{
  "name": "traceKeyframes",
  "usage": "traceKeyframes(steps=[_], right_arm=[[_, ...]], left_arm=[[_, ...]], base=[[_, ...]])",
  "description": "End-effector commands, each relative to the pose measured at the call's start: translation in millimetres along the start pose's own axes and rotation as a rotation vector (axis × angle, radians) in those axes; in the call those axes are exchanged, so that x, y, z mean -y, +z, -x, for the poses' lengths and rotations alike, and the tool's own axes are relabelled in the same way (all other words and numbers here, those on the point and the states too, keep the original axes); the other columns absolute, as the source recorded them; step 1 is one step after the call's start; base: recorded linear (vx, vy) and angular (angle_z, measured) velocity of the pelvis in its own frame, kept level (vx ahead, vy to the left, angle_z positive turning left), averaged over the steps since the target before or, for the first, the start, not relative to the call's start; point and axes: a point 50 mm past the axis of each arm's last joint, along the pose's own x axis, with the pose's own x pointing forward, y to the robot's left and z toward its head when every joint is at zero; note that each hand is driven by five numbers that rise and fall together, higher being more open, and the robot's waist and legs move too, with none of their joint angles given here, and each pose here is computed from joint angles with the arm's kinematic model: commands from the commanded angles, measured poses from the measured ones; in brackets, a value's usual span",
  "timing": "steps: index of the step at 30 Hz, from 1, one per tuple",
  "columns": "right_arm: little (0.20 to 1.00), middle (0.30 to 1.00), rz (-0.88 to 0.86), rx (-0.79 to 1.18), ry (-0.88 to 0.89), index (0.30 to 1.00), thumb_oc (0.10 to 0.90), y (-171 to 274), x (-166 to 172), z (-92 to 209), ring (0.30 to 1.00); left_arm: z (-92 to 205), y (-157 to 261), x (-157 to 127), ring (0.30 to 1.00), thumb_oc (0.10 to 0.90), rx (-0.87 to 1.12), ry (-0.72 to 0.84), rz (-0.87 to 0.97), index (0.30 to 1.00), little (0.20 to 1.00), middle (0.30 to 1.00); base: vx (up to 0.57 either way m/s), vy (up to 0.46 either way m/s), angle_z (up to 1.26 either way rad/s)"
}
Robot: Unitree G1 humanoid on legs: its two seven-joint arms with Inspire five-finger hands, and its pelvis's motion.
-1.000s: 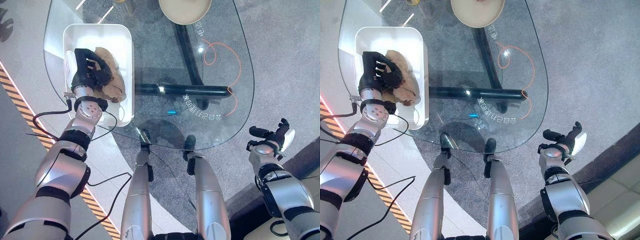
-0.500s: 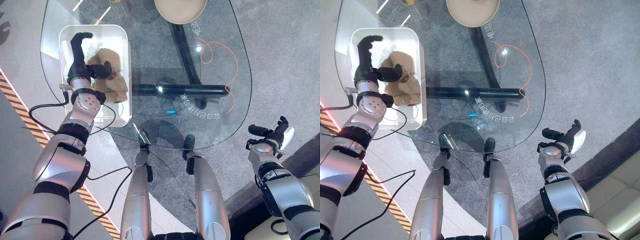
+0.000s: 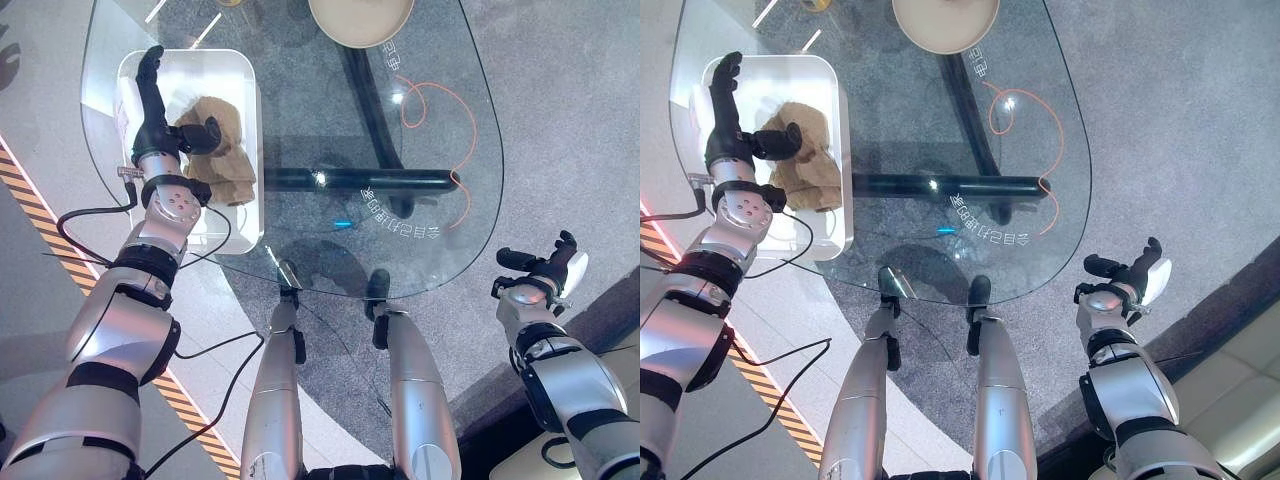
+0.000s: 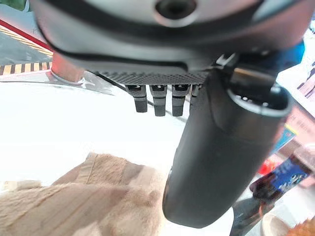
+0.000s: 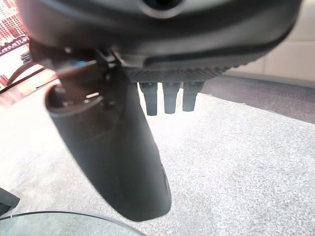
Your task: Wipe the table with a cloth and put it in the basket.
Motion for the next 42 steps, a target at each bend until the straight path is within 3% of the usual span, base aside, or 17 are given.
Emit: traceKeyframes(steps=[1,6,10,19,27,32,37,42], right_arm=[[0.900,0.900,0.024,0.006,-0.104,0.900,0.800,-9.4,35.6,-13.7,0.900],[0.900,0.900,0.054,-0.051,-0.072,0.900,0.800,-36.7,40.4,-7.7,0.900],[0.900,0.900,0.152,-0.099,-0.025,0.900,0.800,-69.5,45.4,3.2,0.900],[0.900,0.900,0.319,-0.224,0.046,0.900,0.800,-144.6,77.7,35.8,0.900],[0.900,0.900,0.508,-0.442,0.191,0.900,0.800,-208.4,101.7,80.0,0.900],[0.900,0.900,0.630,-0.633,0.317,0.900,0.800,-240.2,116.8,107.1,0.900],[0.900,0.900,0.713,-0.722,0.432,0.900,0.800,-255.6,118.7,125.9,0.900],[0.900,0.900,0.768,-0.784,0.523,0.900,0.800,-265.1,117.6,140.1,0.900]], left_arm=[[-22.4,33.5,-47.5,0.900,0.800,0.185,0.228,0.083,0.900,0.900,0.900],[-12.9,23.2,-55.7,0.900,0.800,0.214,0.254,0.103,0.900,0.900,0.900],[6.2,-8.7,-56.0,0.900,0.800,0.135,0.197,0.143,0.900,0.900,0.900],[87.8,-106.9,-55.5,0.900,0.800,-0.179,0.106,0.198,0.900,0.900,0.900],[192.4,-183.5,-45.0,0.900,0.800,-0.549,-0.115,0.026,0.900,0.900,0.900],[279.0,-222.7,-47.3,0.900,0.800,-0.879,-0.267,-0.089,0.900,0.900,0.900],[359.7,-240.0,-54.5,0.900,0.800,-1.228,-0.426,-0.123,0.900,0.900,0.900],[409.0,-238.7,-51.7,0.900,0.800,-1.460,-0.692,-0.121,0.900,0.900,0.900]], base=[[-0.02,-0.040,0.01],[-0.01,-0.054,0.01],[0.05,-0.053,-0.02],[0.13,-0.008,-0.02],[0.19,0.000,0.10],[0.16,0.011,0.04],[0.08,0.027,0.01],[0.07,0.032,0.00]])
